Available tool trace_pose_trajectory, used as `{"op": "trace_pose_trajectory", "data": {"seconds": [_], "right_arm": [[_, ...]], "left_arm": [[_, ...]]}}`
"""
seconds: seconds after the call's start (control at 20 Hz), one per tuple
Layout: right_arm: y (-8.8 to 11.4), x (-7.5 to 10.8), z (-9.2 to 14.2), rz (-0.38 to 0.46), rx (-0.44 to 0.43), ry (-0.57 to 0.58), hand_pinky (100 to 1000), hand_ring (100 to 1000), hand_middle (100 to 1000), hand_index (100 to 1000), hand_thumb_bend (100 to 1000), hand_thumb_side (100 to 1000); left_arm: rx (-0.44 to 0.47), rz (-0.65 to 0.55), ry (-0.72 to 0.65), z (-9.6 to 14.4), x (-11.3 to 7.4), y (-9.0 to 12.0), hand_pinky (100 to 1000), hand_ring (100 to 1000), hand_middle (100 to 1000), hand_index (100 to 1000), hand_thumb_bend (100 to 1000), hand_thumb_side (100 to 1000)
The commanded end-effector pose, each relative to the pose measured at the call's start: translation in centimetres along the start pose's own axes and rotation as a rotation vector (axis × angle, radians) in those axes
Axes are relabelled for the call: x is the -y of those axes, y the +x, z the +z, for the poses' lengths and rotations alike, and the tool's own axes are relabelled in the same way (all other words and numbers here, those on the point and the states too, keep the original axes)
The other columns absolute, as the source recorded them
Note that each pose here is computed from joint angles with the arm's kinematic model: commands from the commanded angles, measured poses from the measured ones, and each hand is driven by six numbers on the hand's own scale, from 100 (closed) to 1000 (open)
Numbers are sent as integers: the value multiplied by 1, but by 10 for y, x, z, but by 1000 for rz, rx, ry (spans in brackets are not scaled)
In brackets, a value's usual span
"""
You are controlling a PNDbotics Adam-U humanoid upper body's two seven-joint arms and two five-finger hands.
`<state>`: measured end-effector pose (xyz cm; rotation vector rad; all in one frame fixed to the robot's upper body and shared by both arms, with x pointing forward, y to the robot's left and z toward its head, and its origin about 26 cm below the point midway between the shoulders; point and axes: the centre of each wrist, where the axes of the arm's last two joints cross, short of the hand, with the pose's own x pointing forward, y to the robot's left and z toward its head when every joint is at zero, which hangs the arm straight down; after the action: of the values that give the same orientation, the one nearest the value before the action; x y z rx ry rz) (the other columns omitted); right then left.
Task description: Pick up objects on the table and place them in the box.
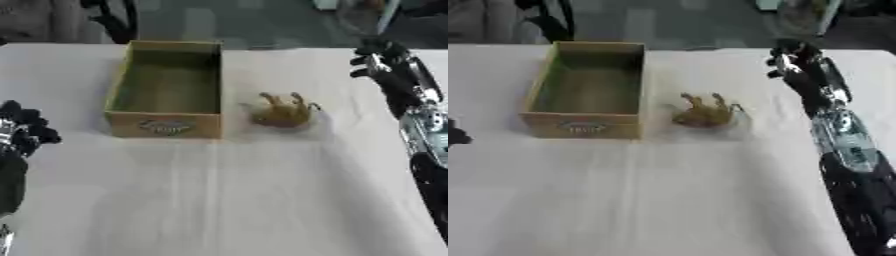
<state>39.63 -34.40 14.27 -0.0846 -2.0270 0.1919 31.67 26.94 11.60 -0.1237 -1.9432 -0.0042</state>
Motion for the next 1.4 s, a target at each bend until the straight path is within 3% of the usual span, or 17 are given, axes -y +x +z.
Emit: {"op": "trace_pose_trajectory", "data": {"seconds": [0.05,0.55,0.75,1.05,1.4], "right_arm": [[13,6,-6,16,47,17,591,675,642,771,107,339],[16,8,-7,40,66,45,598,685,652,785,121,315],[21,10,-9,86,90,88,611,706,673,803,136,293],[40,20,-21,271,144,225,629,729,690,823,172,254],[70,29,-48,575,194,467,665,762,725,842,263,221]], "left_arm": [[20,-13,-13,-3,-1,6,558,510,501,605,254,587],[19,-13,-14,-2,-1,6,558,510,501,605,253,588],[19,-13,-15,-2,-1,6,558,510,502,605,253,589],[13,-14,-15,-1,-1,5,558,511,502,605,254,589],[6,-19,-19,0,-2,3,558,510,502,605,256,591]]}}
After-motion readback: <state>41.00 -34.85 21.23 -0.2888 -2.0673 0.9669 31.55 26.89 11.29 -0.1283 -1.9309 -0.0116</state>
